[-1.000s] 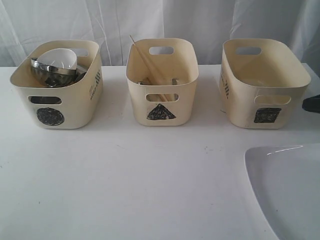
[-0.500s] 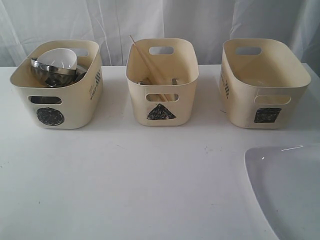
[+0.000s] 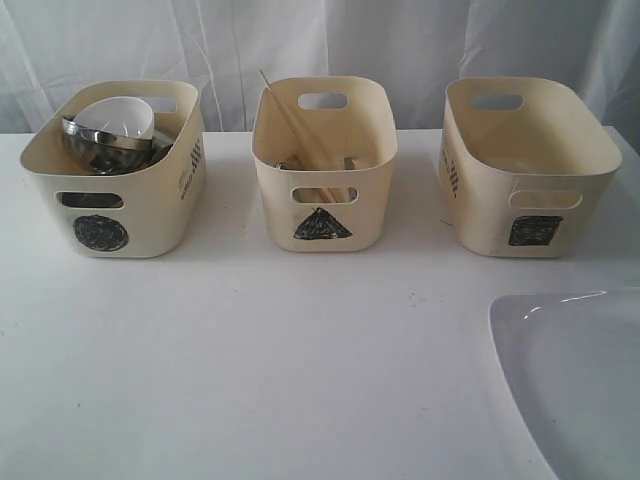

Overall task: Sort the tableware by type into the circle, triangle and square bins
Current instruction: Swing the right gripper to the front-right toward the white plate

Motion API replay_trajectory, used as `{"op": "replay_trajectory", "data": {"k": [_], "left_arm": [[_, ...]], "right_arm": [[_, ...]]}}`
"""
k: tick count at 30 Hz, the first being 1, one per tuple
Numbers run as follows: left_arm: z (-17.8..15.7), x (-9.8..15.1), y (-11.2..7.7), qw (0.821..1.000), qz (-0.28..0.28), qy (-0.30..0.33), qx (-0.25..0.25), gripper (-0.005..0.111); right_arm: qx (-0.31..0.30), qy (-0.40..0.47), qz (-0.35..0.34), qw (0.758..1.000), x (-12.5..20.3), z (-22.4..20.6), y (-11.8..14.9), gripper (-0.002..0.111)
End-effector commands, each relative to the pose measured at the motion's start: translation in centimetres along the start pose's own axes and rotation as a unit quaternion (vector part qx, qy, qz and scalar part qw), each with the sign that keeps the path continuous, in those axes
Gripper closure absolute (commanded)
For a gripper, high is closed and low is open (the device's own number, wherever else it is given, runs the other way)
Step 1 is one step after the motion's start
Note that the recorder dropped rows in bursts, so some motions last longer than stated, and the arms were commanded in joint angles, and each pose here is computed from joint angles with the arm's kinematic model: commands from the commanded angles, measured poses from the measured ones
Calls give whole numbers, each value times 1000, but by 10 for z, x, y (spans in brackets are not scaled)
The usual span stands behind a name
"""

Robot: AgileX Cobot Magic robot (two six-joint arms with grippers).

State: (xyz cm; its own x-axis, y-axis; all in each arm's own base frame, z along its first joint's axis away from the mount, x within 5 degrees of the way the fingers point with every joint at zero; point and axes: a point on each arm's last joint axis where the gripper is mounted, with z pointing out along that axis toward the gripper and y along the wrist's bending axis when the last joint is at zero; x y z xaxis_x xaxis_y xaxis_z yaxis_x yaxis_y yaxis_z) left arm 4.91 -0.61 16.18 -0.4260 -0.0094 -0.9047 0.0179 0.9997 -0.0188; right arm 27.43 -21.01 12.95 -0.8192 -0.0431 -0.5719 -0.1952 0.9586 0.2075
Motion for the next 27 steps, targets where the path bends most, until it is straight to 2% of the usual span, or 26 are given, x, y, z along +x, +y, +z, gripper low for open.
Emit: {"op": "replay_trajectory", "data": {"k": [1,5,12,17,24,27], "left_arm": [[1,3,0,1000,-1,5,2,107],[1,3,0,1000,-1,5,2,107],[1,3,0,1000,-1,5,2,107],[1,3,0,1000,-1,5,2,107],[1,3,0,1000,-1,5,2,107],[1,3,0,1000,-1,5,2,107]], "right_arm": [[-25,-2,-30,999,7,8,-2,49],[-56,13,-56,997,23,29,-5,54],[-177,22,-85,980,46,53,6,83],[-194,18,-85,977,44,51,10,86],[-219,-21,-45,974,31,44,17,106],[-242,-12,-30,970,30,48,27,108]]}}
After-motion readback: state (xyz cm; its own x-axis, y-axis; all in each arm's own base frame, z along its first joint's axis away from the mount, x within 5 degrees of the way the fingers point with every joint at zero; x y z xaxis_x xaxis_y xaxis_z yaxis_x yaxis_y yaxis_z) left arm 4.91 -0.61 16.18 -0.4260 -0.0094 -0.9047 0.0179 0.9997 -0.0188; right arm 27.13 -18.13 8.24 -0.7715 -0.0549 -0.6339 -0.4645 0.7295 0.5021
